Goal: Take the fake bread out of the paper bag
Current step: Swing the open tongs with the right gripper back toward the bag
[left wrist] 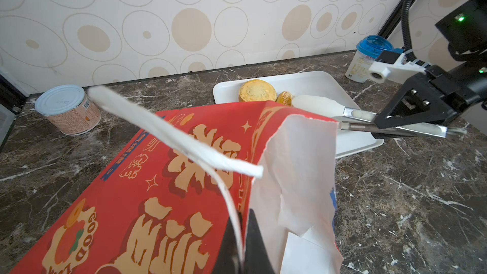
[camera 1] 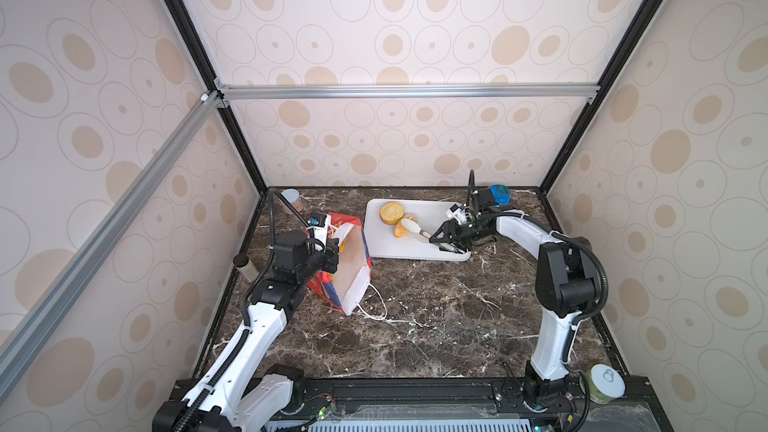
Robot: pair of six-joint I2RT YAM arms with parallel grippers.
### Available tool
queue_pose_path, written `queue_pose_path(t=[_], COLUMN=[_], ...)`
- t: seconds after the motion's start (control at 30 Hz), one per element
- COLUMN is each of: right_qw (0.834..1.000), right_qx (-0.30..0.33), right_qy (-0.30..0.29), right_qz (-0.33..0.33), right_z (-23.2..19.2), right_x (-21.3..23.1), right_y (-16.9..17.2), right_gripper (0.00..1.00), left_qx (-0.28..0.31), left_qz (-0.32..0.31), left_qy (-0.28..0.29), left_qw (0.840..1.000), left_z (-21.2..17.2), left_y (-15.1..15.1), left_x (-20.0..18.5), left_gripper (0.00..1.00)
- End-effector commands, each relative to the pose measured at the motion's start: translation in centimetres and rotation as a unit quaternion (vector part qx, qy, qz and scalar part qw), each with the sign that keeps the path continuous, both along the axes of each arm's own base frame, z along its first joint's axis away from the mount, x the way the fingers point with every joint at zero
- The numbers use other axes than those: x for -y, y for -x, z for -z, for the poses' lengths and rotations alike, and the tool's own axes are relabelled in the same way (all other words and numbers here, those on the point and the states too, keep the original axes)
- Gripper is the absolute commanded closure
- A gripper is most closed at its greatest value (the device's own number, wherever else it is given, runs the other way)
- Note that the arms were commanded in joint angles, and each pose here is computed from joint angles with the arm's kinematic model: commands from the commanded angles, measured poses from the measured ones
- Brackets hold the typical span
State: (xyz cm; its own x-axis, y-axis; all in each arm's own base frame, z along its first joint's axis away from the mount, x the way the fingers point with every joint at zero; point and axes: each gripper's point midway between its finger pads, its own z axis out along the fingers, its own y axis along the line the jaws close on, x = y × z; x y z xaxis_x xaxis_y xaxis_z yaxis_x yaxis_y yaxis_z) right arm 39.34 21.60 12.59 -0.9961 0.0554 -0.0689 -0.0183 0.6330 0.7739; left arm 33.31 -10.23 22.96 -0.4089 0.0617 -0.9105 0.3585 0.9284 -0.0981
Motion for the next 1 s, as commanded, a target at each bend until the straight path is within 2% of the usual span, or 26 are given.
queue_pose_path(t=[0.0,0.17,0.37,0.43,0.6,0.7,0.83,0.97], right_qw=[1.000,0.998,0.991,0.990,0.984,0.984,0.983,0.985], right_qx=[0.028,0.044,0.055,0.059,0.042,0.031,0.025,0.028], right_qy=[-0.008,-0.013,-0.027,-0.030,-0.040,-0.057,-0.077,-0.071], right_qz=[-0.011,-0.044,-0.117,-0.127,-0.169,-0.165,-0.167,-0.158], right_z=[-3.5,-6.9,-10.6,-11.2,-11.6,-10.7,-9.5,-7.8], right_x=[0.4,-0.8,-4.3,-5.1,-7.1,-9.1,-12.1,-14.5], right_y=[2.5,7.1,16.1,18.2,23.1,23.1,21.4,19.1], right_gripper=[0.42,0.45,0.46,0.46,0.46,0.47,0.50,0.50], left_qx=[0.027,0.009,0.010,0.003,0.000,0.000,0.002,0.010], left_qz=[0.028,0.048,0.050,0.039,0.038,0.058,0.080,0.113], left_qy=[-0.004,-0.017,-0.043,-0.061,-0.060,-0.060,-0.059,-0.064], left_qw=[0.999,0.999,0.998,0.997,0.997,0.996,0.995,0.991], left_z=[-0.9,-0.3,-0.2,0.3,0.7,1.1,0.9,0.5], left_y=[-0.2,0.1,0.7,0.5,0.4,0.9,1.9,3.4], left_x=[0.9,1.5,2.4,2.3,2.6,3.3,3.8,4.3], left_gripper=[1.00,1.00,1.00,1.00,1.00,1.00,1.00,1.00])
